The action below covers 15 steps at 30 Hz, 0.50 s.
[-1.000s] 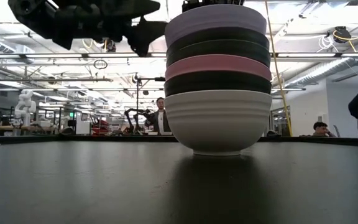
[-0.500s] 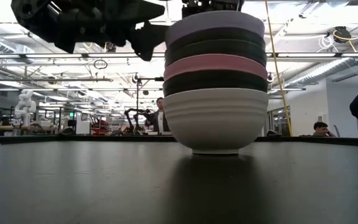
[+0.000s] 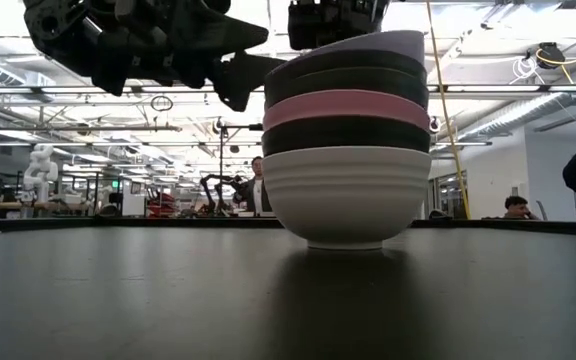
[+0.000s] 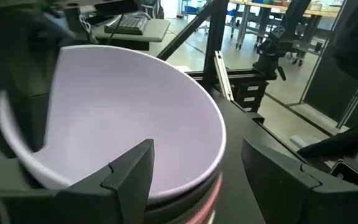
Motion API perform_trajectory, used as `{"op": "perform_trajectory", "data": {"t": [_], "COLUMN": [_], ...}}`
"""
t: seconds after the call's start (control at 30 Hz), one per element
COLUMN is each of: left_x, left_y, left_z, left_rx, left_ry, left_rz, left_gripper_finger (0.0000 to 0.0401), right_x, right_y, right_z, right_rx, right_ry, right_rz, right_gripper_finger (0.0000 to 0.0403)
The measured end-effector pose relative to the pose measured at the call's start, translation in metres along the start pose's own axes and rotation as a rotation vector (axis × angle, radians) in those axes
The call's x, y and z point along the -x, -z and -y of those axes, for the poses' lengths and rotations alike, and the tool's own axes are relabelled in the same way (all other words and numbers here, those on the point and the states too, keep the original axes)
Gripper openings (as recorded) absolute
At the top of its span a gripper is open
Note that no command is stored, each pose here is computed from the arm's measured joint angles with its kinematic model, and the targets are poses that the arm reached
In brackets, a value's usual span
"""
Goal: Nest bowls inside each other
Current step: Stack the purple bowl on top of the black bowl
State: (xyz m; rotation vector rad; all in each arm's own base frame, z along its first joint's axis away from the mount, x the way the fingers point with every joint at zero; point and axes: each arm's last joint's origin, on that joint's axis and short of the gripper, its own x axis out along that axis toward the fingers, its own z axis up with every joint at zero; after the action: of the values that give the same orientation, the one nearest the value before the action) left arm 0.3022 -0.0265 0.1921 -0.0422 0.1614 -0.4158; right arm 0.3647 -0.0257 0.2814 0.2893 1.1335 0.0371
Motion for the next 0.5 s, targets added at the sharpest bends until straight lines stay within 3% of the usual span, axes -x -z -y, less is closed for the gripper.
{"op": "perform_trajectory", "data": {"t": [0.23, 0.5], "left_x": [0.0006, 0.0016], "left_y": [-0.0005, -0.0004], "left_z": [-0.0016, -0.0042], "left_rx": [-0.004, 0.0], "left_ry": [-0.014, -0.022], "left_rz": [0.004, 0.002], "left_gripper_finger": [0.0246, 0.0246], "right_x": [0.0004, 0.0031], "right_y": [-0.0001, 0.0], "right_z": [-0.0015, -0.002], "right_rx": [-0.017, -0.027], "right_ry": [-0.035, -0.031], "right_rz": [-0.002, 0.005], "right_gripper_finger": [0.0089, 0.0106]}}
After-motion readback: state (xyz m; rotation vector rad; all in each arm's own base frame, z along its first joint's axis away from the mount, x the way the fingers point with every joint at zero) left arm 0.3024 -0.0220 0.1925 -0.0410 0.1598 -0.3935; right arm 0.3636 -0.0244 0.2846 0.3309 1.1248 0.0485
